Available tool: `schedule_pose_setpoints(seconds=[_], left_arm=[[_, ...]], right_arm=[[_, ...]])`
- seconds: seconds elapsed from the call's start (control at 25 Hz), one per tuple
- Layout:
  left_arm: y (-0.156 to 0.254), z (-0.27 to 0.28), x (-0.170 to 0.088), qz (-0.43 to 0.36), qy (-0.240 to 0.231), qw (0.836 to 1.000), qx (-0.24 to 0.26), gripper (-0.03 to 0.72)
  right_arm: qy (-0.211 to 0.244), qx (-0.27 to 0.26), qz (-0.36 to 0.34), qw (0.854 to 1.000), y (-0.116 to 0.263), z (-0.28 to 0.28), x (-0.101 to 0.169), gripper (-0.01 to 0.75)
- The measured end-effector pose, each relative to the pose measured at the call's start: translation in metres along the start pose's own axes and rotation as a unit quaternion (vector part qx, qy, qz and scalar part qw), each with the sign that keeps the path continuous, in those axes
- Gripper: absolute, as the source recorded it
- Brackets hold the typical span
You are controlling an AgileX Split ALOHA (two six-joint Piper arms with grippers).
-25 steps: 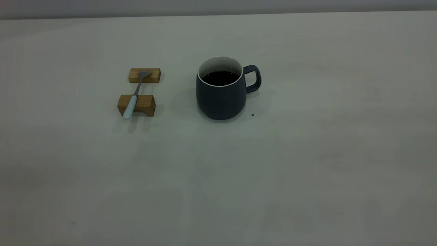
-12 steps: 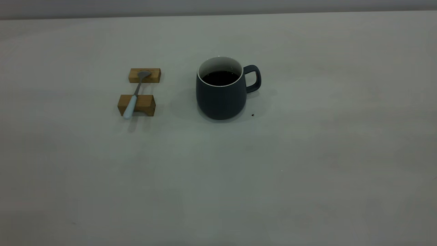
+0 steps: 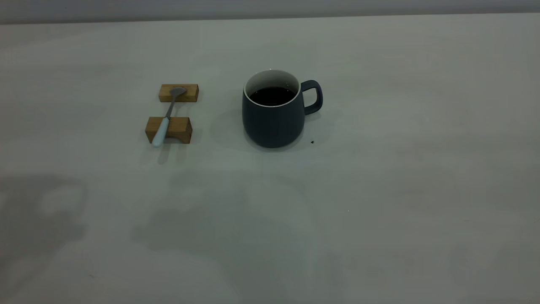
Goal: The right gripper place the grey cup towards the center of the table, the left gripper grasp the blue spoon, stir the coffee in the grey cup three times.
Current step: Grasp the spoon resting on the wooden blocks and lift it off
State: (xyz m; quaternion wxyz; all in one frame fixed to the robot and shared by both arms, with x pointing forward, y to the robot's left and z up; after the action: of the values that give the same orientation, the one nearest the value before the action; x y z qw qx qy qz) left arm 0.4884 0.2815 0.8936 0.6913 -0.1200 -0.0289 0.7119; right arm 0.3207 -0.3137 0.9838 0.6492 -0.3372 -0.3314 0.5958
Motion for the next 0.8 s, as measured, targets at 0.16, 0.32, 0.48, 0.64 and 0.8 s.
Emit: schedule_pose_setpoints(seconds=[0.16, 0.32, 0.48, 0.64, 0.8], left_arm=[[-0.022, -0.044, -0.020, 0.009, 0.001, 1.000, 0.024, 0.585], [-0.037, -0.086, -0.041, 0.005, 0.000, 0.999, 0.044, 0.585], [-0.052, -0.123, -0.057, -0.001, -0.003, 0.998, 0.060, 0.585], [-0.067, -0.153, -0.068, -0.010, -0.004, 0.997, 0.070, 0.585], [-0.078, -0.176, -0.072, -0.011, -0.005, 0.997, 0.076, 0.585]], right_arm=[[0.000, 0.000, 0.000, 1.000, 0.000, 0.000, 0.000, 0.497], [0.000, 0.000, 0.000, 1.000, 0.000, 0.000, 0.000, 0.497], [0.000, 0.000, 0.000, 1.000, 0.000, 0.000, 0.000, 0.497], [0.000, 0.000, 0.000, 1.000, 0.000, 0.000, 0.000, 0.497], [0.000, 0.000, 0.000, 1.000, 0.000, 0.000, 0.000, 0.497]])
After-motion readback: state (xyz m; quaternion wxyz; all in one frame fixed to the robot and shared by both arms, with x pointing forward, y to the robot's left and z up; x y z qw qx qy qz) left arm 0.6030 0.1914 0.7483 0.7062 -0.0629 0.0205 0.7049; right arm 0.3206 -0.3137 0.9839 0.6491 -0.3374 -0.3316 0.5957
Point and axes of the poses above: a point on each arm's last joint axis where the gripper is mounted, z pointing back along that axis away from the gripper, x along the wrist's bending axis when the last joint is at zero, y = z × x, the point moved 10 cm from there along -z, pointing out along that axis toward the gripper, and after that the axes turned 2 degrees about -z, right-handed, at the moved point
